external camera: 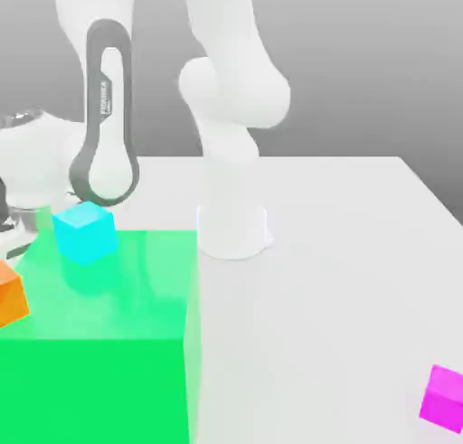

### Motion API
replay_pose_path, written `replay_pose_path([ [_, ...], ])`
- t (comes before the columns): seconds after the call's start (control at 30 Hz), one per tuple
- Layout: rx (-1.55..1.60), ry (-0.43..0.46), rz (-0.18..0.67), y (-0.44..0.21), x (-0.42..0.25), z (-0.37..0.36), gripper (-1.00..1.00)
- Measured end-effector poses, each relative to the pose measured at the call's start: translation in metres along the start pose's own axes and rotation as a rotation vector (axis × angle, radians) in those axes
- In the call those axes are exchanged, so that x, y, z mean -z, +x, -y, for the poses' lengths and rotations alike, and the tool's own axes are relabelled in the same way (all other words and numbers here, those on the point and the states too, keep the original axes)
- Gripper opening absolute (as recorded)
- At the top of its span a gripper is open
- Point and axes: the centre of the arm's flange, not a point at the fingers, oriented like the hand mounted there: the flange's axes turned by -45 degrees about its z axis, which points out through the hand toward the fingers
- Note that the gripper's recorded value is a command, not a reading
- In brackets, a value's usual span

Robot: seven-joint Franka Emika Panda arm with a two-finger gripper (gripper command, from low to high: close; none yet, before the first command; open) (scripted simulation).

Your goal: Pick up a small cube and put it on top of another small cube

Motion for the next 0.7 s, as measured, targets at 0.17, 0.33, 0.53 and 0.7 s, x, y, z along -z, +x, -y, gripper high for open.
replay_pose_path([
  [0.17, 0.0, 0.003, -0.001, 0.0, 0.0, 0.0, -1.0],
  [0.33, -0.001, 0.003, 0.001, 0.0, 0.023, 0.002, -1.0],
  [0.53, 0.04, 0.052, 0.011, -0.015, 0.088, 0.028, -1.0],
  [0.7, 0.12, 0.157, 0.082, -0.077, 0.186, 0.086, -1.0],
])
